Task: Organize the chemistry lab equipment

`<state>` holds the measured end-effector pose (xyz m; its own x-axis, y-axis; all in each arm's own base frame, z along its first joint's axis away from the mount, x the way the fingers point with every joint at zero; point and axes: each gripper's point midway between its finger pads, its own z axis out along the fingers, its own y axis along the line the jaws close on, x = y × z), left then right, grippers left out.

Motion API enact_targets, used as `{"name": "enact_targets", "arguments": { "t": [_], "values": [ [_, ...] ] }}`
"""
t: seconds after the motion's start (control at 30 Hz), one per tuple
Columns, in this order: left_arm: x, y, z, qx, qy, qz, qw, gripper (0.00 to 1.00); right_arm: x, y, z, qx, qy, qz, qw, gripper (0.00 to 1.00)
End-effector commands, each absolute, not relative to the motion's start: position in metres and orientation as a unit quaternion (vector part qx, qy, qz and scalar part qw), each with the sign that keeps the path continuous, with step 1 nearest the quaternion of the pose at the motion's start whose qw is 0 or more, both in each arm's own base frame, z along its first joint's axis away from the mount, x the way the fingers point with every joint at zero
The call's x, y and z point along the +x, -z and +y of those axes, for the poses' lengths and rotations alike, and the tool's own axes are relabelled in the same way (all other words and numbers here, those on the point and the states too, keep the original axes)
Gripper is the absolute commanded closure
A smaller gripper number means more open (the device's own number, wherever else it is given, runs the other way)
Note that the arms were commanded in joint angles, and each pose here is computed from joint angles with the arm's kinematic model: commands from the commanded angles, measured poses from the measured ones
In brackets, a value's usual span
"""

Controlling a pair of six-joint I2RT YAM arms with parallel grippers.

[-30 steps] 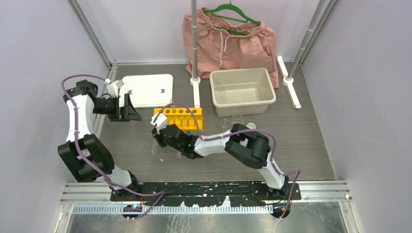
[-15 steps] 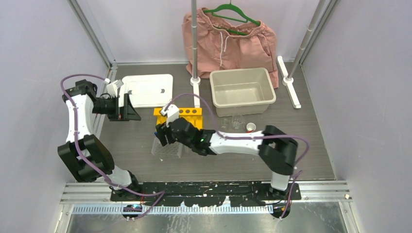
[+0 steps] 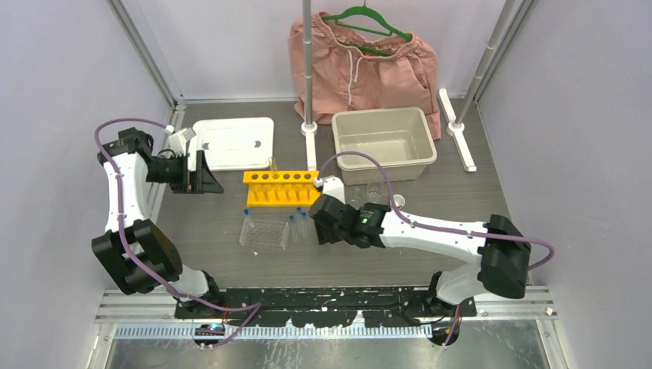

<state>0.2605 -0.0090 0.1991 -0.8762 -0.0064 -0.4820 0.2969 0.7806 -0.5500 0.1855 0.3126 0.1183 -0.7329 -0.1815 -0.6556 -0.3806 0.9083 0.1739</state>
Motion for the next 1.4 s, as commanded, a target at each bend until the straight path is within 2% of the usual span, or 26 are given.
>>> {"name": "enact_targets", "arguments": {
  "t": [0.0, 0.23, 0.53, 0.63, 0.8, 0.93, 1.03, 1.23, 1.37],
  "values": [
    [0.249, -0.202, -0.013, 0.087, 0.323, 0.911, 0.240, 0.06, 0.164, -0.130, 0.259, -0.119, -0.113, 0.941, 0.295, 0.51],
    [0.243, -0.190, -0.010, 0.096, 0.321, 0.917, 0.217, 0.09, 0.150, -0.125, 0.280, -0.106, -0.183, 0.944, 0.253, 0.60],
    [0.242, -0.182, -0.004, 0.101, 0.310, 0.923, 0.204, 0.11, 0.192, -0.136, 0.366, -0.189, -0.252, 0.893, 0.322, 0.64],
    [0.239, -0.179, -0.005, 0.104, 0.307, 0.924, 0.203, 0.12, 0.201, -0.126, 0.392, -0.207, -0.260, 0.888, 0.319, 0.71],
    [0.237, -0.179, 0.000, 0.108, 0.291, 0.929, 0.200, 0.13, 0.182, -0.108, 0.432, -0.265, -0.312, 0.872, 0.266, 0.78],
    [0.236, -0.181, 0.003, 0.113, 0.287, 0.930, 0.199, 0.13, 0.161, -0.100, 0.447, -0.312, -0.336, 0.857, 0.234, 0.93],
    [0.237, -0.184, 0.004, 0.112, 0.287, 0.930, 0.201, 0.13, 0.146, -0.095, 0.455, -0.338, -0.348, 0.849, 0.207, 0.99],
    [0.240, -0.188, 0.008, 0.111, 0.283, 0.931, 0.200, 0.13, 0.114, -0.060, 0.456, -0.397, -0.320, 0.845, 0.162, 0.99],
    [0.240, -0.187, 0.009, 0.109, 0.283, 0.932, 0.199, 0.13, 0.123, -0.043, 0.454, -0.389, -0.293, 0.854, 0.181, 0.99]
  ]
}}
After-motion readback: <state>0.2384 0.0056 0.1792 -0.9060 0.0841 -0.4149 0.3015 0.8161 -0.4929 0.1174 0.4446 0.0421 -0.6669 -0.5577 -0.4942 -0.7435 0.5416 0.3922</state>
